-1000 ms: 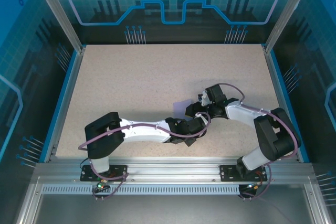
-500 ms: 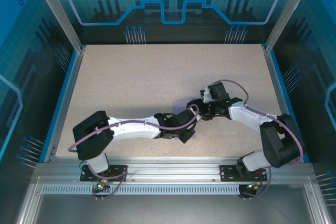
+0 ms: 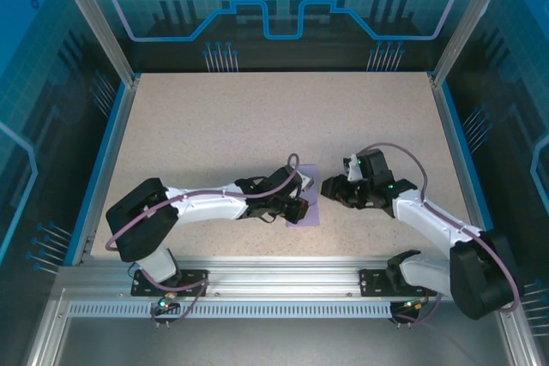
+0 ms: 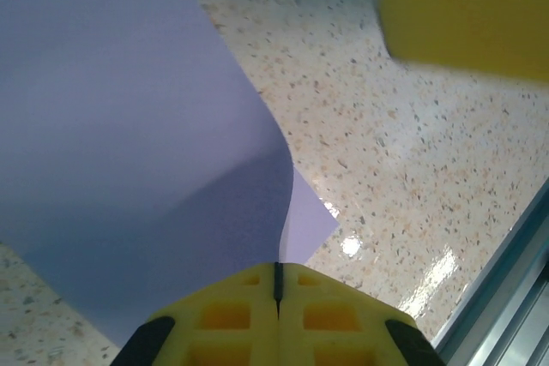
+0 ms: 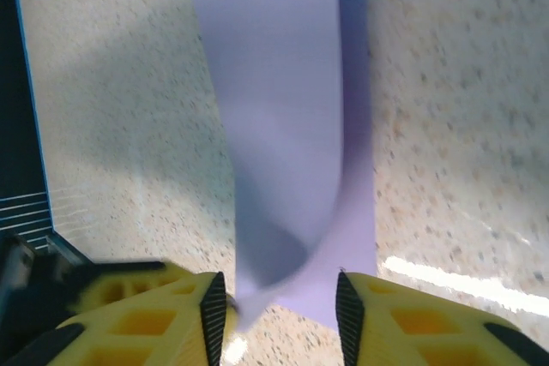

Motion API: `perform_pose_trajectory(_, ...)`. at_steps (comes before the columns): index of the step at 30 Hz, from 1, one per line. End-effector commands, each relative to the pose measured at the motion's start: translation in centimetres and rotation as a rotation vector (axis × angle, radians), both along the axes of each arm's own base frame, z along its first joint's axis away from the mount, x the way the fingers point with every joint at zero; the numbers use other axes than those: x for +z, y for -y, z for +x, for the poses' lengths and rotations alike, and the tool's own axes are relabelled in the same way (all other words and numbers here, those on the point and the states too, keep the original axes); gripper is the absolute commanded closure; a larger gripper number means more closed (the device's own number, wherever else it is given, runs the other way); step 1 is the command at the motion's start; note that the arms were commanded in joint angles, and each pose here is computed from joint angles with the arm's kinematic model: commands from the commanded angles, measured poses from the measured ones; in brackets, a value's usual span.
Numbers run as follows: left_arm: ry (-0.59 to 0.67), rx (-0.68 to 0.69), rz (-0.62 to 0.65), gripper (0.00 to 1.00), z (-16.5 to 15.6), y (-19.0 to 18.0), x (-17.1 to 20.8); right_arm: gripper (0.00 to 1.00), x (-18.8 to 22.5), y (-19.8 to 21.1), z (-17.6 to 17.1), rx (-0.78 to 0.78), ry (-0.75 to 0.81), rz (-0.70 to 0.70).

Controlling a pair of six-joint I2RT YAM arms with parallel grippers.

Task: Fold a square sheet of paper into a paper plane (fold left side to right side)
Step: Fold the triangle a second time at the center of the table.

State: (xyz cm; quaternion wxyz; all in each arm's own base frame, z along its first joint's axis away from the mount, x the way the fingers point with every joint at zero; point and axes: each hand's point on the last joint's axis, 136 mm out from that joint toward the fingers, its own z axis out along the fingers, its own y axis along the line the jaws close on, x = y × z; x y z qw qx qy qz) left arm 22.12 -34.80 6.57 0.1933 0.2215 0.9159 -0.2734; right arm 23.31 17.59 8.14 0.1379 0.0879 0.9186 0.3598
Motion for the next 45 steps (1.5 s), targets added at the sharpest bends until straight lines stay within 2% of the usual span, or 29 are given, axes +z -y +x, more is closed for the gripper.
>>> perform_pose_trajectory(1, -0.03, 0.065, -0.093, 0.95, 0.6, -0.2, 1.5, 0.64, -1.2, 0.0, -2.0, 0.024, -0.035, -0.005)
perform_pose_trajectory(7, -0.054, 0.097, -0.131, 0.95, 1.1, -0.7, 1.6, 0.8, -2.6, -1.2, -3.7, 0.069, -0.057, -0.025)
perform_pose_trajectory(14, -0.042, 0.125, -0.054, 0.96, 1.5, -2.2, 0.8, 0.9, -4.7, -2.7, -4.8, 0.127, -0.108, -0.106)
perform_pose_trajectory(22, -0.033, 0.135, 0.016, 0.95, 1.8, -3.4, 0.0, 0.91, -5.8, -2.9, -5.0, 0.141, -0.13, -0.17)
perform_pose_trajectory(45, -0.05, 0.129, 0.078, 0.95, 3.5, -3.6, -1.9, 0.92, -7.7, -1.9, -6.0, 0.167, -0.207, -0.269)
